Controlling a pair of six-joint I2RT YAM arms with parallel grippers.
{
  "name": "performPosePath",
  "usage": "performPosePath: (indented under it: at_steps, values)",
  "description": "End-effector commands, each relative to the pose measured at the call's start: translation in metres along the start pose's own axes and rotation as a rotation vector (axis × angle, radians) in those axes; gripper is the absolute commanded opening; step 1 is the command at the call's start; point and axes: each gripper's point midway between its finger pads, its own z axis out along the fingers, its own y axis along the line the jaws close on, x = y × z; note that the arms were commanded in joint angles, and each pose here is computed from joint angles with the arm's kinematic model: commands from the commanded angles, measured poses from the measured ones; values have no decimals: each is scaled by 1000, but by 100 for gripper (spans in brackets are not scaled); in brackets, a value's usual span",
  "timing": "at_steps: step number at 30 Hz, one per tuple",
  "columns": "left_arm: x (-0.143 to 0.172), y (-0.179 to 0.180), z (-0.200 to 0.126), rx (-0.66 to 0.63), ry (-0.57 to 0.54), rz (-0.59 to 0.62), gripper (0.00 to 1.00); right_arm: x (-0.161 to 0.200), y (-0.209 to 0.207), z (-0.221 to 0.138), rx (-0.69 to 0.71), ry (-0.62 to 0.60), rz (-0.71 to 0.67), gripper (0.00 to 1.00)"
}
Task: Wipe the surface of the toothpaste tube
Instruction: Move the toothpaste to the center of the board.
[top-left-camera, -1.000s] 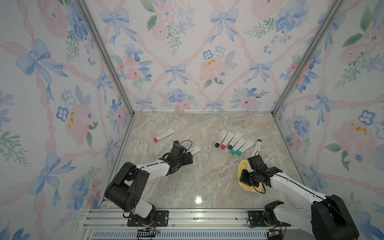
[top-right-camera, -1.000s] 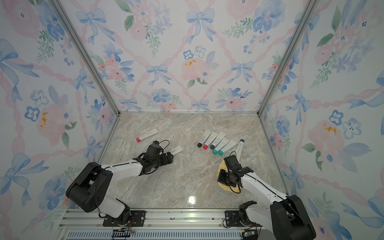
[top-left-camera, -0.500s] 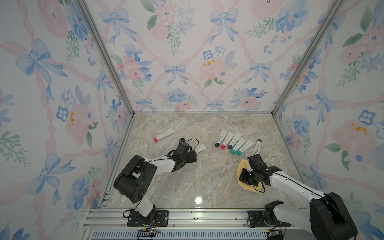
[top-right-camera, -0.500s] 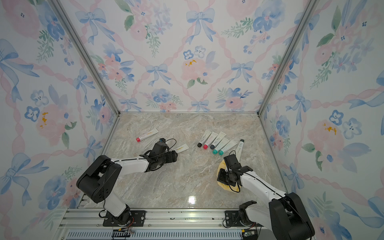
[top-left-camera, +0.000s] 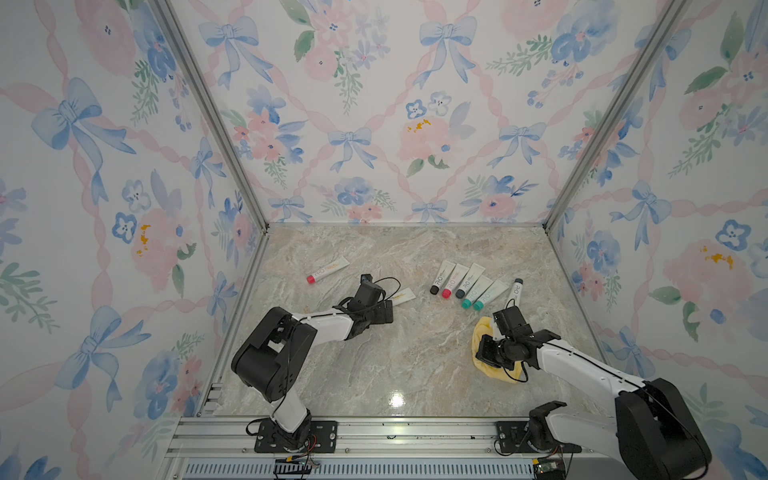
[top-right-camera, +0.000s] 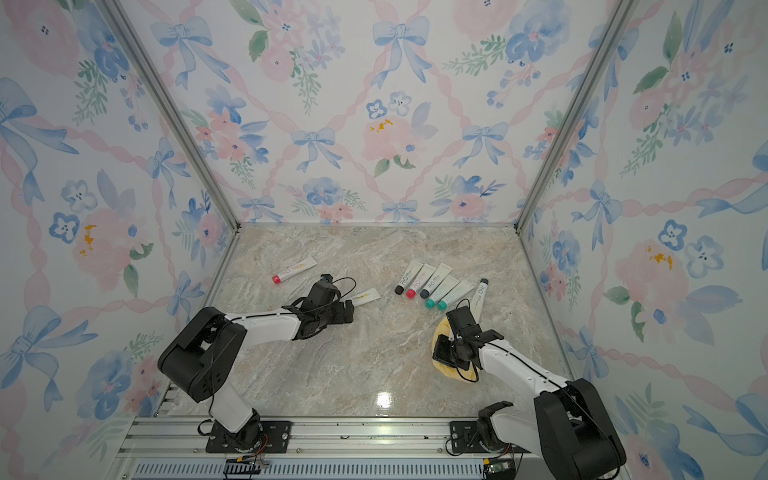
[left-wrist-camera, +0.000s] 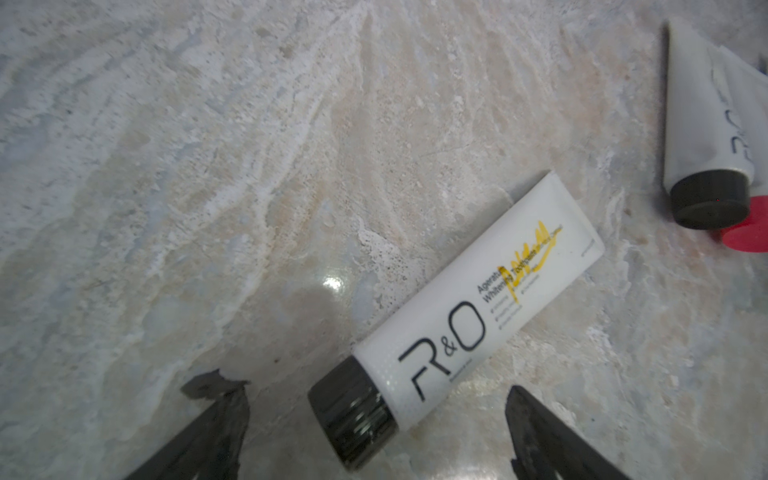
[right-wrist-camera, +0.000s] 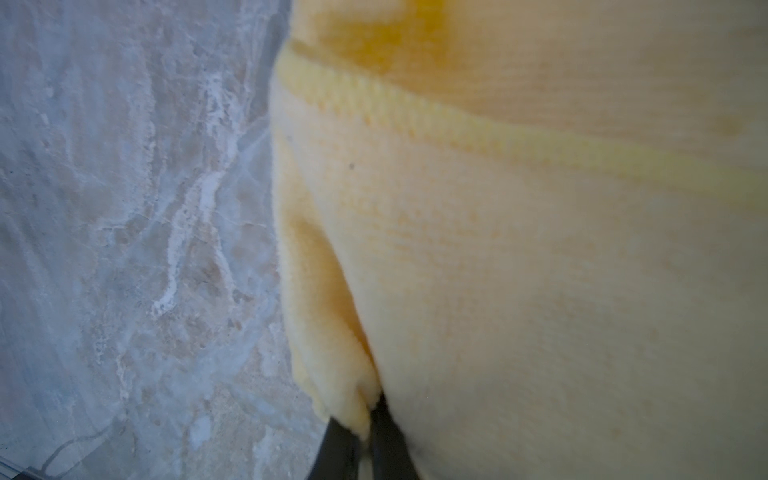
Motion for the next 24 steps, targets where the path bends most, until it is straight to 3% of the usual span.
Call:
performPosePath:
  at_steps: [1,5,8,21,24]
  values:
    - [15,-5,14,15,88,71,98,10,-18,8,61,29,5,8]
    - [19,-14,21,35,109,106,96,10,-18,7,61,27,5,8]
    - [27,-17,18,51,125,122,87,10,-18,6,60,23,4,8]
    - [66,-2,11,31,199,146,35,10,-18,7,58,26,3,8]
    - [69,-5,12,43,211,159,28,10,-18,6,59,25,3,8]
